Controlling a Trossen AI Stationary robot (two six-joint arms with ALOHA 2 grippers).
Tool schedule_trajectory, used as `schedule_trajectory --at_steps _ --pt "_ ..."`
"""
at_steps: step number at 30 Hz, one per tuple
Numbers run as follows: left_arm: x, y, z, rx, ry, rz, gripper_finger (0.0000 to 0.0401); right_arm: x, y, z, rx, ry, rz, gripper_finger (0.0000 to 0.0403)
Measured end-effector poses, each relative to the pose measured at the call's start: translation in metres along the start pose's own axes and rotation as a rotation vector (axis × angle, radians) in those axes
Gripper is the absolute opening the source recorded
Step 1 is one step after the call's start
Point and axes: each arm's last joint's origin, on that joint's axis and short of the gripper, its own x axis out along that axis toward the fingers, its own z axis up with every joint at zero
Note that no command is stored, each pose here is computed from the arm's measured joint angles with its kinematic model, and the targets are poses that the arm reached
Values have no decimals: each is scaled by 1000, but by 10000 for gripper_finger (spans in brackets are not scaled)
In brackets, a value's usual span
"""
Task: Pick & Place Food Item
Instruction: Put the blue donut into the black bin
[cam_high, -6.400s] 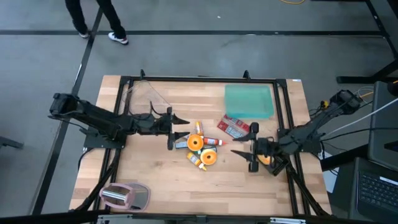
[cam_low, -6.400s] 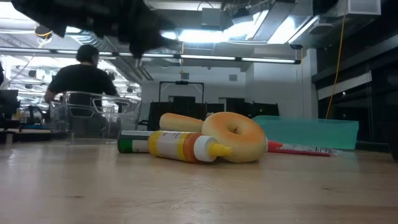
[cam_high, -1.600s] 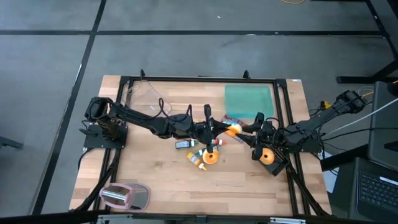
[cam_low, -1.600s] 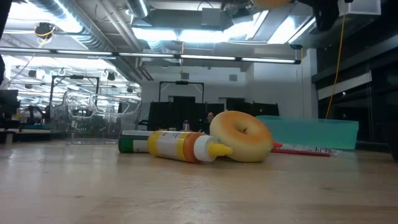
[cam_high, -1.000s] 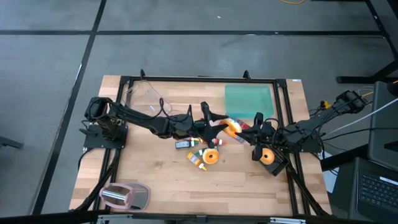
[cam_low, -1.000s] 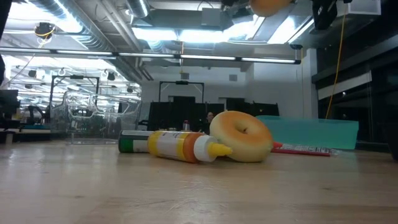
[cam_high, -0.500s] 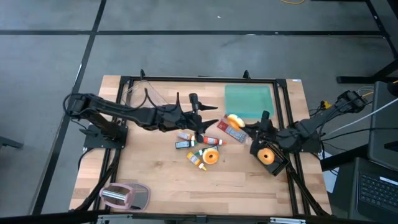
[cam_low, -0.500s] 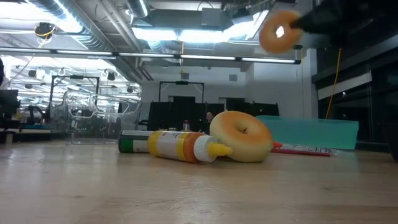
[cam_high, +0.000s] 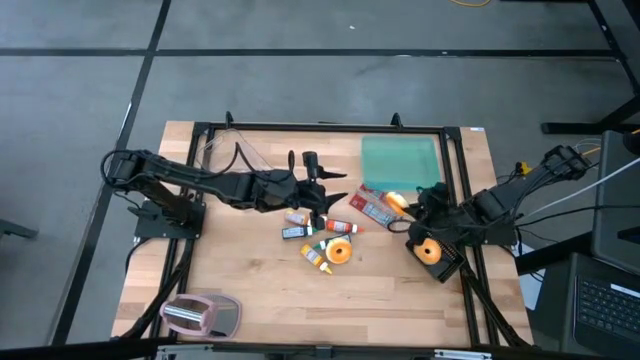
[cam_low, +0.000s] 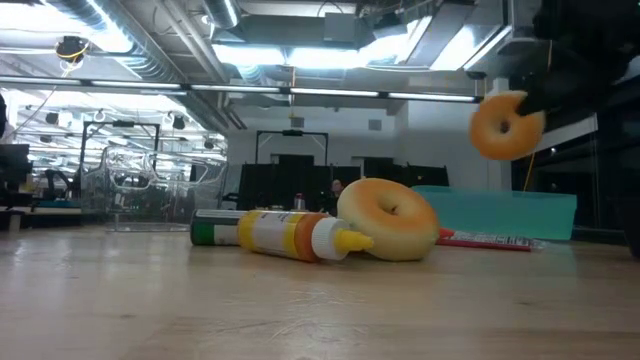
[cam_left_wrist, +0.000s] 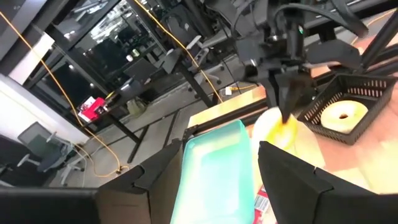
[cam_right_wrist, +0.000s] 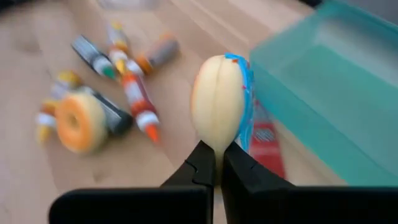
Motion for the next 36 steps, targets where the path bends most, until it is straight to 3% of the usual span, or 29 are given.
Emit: schedule_trajectory --at_steps 8,16,21,29,36 --pt "0 0 0 -1 -1 1 205 -19 17 22 -115 297 -189 6" --pt "0 0 -1 -3 6 -3 203 -22 59 14 -157 545 -210 6" --pt "0 -1 -1 -3 5 -10 199 -35 65 2 -111 647 -288 6" --pt "0 -1 -1 -2 -3 -31 199 -53 69 -16 -27 642 -311 6" --pt "0 -2 0 -2 -12 -45 192 -47 62 -33 -4 655 -370 6"
